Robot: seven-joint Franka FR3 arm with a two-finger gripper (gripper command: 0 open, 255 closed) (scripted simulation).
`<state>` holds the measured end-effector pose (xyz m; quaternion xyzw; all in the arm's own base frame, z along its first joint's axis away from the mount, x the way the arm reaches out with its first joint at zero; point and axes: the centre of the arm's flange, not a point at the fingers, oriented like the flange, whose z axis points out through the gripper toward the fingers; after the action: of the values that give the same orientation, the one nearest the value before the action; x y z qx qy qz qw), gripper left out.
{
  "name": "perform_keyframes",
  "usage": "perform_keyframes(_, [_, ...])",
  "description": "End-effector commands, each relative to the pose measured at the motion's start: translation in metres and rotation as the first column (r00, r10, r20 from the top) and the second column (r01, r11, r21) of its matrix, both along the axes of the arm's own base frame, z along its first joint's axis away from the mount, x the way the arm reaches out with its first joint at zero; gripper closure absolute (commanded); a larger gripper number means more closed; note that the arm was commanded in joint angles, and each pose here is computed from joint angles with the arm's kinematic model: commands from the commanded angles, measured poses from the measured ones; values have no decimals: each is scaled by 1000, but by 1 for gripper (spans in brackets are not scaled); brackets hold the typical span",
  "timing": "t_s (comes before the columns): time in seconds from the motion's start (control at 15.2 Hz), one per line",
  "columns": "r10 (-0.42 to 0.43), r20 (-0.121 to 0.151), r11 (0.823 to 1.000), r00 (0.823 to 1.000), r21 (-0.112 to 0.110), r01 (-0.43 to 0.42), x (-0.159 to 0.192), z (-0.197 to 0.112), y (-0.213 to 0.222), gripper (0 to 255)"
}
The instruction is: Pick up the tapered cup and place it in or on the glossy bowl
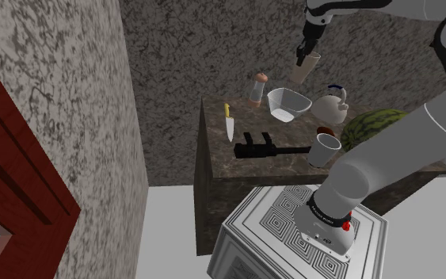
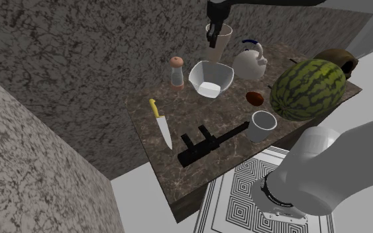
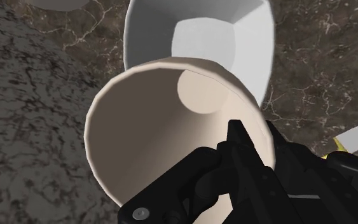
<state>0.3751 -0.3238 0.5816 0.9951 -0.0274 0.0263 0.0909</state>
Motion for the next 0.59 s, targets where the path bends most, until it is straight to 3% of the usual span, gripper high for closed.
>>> perform_keyframes(0.0, [2,0,1000,1000,-2,-2,6,4,-25,255])
perform_keyframes(0.53, [2,0,1000,1000,-2,-2,6,-39,-25,255])
